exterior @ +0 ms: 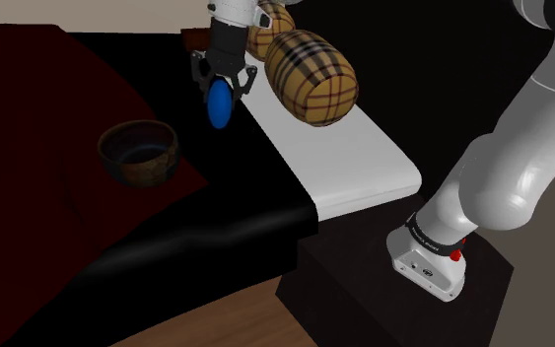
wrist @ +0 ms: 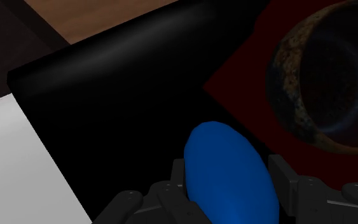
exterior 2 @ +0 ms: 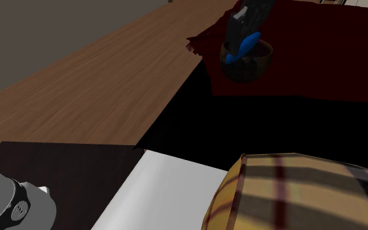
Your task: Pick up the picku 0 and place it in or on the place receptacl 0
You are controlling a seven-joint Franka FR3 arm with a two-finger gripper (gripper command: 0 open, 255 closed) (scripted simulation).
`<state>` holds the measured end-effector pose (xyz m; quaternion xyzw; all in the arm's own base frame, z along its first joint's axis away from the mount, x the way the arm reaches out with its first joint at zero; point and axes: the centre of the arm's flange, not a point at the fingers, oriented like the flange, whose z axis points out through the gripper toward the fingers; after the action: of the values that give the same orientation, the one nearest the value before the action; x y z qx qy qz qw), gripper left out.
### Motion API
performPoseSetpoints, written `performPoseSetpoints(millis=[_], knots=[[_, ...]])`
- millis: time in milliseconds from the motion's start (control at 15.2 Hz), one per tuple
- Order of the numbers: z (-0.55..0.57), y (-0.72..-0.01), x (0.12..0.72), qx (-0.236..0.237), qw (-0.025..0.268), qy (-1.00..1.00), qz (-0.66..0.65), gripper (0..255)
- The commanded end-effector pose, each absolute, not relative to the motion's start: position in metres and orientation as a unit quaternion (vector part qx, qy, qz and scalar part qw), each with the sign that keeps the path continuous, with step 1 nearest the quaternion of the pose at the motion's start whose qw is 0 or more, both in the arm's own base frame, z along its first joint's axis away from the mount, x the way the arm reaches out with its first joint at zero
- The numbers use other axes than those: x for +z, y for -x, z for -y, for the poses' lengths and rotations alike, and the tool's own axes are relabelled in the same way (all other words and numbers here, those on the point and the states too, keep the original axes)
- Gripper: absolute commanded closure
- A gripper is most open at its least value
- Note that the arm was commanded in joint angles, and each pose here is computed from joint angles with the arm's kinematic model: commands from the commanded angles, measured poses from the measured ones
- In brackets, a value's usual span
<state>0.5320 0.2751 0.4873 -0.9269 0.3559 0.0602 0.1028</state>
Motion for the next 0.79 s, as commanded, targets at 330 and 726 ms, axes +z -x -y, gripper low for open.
performPoseSetpoints(millis=[330, 726], knots=[[-0.325, -0.551, 0.505, 0.06, 0.103, 0.927, -0.356, 255], [-0.399, -0.578, 0.51, 0.06, 0.103, 0.927, -0.356, 255]])
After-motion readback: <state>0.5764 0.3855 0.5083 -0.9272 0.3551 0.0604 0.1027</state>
